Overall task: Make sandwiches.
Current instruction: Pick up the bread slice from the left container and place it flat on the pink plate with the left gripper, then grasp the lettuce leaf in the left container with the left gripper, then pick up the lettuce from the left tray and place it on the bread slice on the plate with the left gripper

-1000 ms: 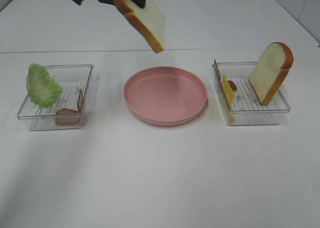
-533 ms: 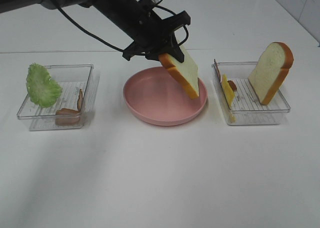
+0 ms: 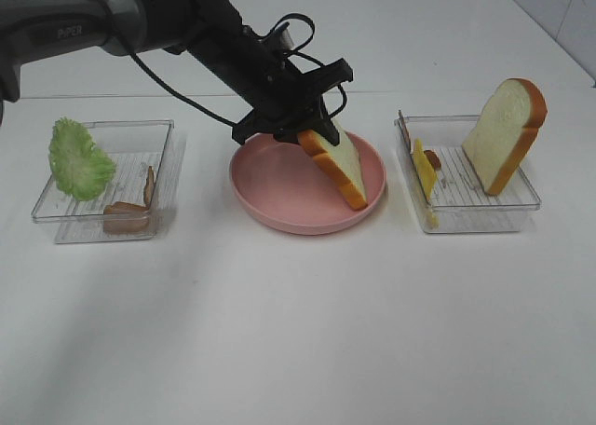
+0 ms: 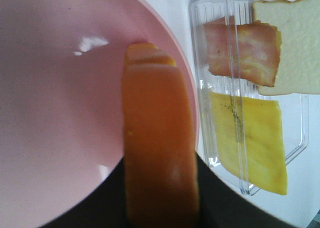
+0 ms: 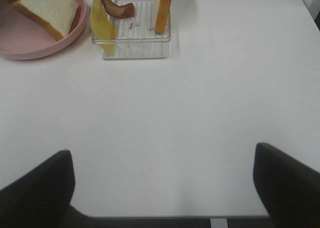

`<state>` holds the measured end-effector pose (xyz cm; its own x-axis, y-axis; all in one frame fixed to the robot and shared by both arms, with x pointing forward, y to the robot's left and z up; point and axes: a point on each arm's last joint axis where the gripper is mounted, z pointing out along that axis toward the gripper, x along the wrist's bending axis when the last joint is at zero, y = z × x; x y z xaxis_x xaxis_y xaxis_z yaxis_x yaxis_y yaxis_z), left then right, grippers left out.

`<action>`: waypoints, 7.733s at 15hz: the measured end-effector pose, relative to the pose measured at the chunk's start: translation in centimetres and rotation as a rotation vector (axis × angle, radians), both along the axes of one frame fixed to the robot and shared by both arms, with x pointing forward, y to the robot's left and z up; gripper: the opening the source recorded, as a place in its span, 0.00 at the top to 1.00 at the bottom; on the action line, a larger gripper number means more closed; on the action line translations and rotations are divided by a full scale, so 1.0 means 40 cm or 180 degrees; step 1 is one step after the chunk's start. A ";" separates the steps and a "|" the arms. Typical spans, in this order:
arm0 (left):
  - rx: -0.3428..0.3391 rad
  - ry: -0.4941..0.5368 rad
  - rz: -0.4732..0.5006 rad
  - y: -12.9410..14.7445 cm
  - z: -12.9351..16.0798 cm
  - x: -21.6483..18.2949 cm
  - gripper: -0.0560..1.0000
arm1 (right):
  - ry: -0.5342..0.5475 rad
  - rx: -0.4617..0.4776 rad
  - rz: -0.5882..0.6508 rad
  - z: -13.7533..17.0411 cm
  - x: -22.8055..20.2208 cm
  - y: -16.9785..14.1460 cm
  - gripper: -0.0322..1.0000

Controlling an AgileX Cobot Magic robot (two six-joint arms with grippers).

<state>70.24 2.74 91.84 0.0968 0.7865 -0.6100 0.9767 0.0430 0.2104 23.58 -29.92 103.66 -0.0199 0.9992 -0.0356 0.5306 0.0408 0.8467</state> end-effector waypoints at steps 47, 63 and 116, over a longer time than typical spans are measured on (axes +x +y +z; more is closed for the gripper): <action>0.2316 0.0313 0.0277 0.634 0.097 0.033 0.15 | 0.0000 0.0000 0.0000 0.000 0.000 0.000 0.06; 0.2313 0.0378 0.0241 0.631 0.040 0.060 0.58 | 0.0000 0.0000 0.0000 0.000 0.000 0.000 0.06; 0.0939 -0.0590 -0.1191 0.026 0.032 0.025 0.95 | 0.0000 0.0000 0.0000 0.000 0.000 0.000 0.06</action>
<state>71.22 3.77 93.12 0.4903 0.8134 -0.3131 0.8589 -0.3899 0.3321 23.58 -29.92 103.66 -0.0199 0.9992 -0.0356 0.5306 0.0408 0.8467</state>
